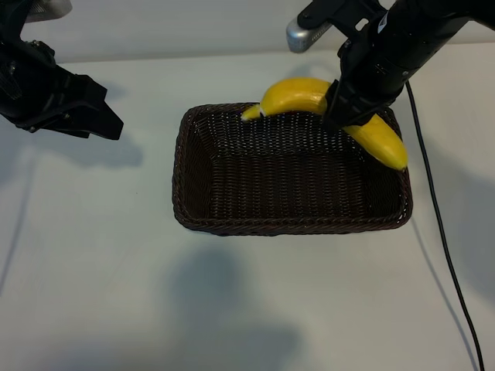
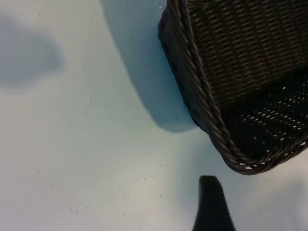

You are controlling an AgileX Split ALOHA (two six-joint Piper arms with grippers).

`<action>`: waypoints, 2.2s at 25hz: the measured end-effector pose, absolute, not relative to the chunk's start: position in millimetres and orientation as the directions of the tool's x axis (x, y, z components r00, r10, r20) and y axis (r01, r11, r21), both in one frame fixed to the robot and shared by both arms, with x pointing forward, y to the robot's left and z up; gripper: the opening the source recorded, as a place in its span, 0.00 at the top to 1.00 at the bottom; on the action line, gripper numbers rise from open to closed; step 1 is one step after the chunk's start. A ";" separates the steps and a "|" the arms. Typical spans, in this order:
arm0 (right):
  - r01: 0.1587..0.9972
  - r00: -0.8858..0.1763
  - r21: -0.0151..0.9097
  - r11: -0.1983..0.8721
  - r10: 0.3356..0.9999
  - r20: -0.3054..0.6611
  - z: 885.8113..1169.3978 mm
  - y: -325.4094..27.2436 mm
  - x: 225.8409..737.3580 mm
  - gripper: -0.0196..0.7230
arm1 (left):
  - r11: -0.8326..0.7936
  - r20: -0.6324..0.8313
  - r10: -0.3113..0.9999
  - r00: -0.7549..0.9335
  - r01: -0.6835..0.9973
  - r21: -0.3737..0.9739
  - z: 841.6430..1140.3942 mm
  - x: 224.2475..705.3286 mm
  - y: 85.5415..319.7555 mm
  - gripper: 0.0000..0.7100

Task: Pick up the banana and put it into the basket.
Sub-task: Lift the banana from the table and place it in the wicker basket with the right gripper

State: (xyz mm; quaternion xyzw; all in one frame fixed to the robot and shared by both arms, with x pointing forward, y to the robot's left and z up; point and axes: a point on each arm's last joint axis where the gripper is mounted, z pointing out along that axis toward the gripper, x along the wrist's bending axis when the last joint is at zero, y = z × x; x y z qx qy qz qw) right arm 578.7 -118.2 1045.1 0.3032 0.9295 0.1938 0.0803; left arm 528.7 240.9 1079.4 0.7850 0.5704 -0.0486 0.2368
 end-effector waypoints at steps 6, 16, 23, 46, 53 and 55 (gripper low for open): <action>0.386 -0.892 0.373 0.844 0.444 -0.082 1043.9 -119.2 575.8 0.41 | -0.235 -0.347 0.873 0.342 0.919 0.315 1079.4 528.7 240.9 0.29; 0.198 -0.955 0.350 0.916 0.260 -0.141 1043.8 -118.7 574.5 0.41 | -0.236 -0.347 0.873 0.344 0.919 0.316 1079.4 528.7 240.9 0.29; 0.198 -0.956 0.373 0.906 0.263 -0.132 1044.5 -116.5 574.2 0.41 | -0.236 -0.346 0.873 0.344 0.919 0.317 1079.4 528.8 240.9 0.29; 0.238 -0.963 0.327 0.914 0.267 -0.046 966.8 -93.4 597.9 0.41 | -0.240 -0.346 0.872 0.347 0.918 0.317 1079.4 528.7 240.9 0.29; 0.232 -0.962 0.327 0.916 0.266 -0.062 965.9 -93.5 599.5 0.41 | -0.240 -0.346 0.872 0.347 0.918 0.317 1079.4 528.7 240.9 0.29; 0.232 -0.961 0.329 0.915 0.267 -0.065 966.0 -93.4 599.8 0.41 | -0.240 -0.346 0.872 0.347 0.918 0.317 1079.4 528.7 240.9 0.29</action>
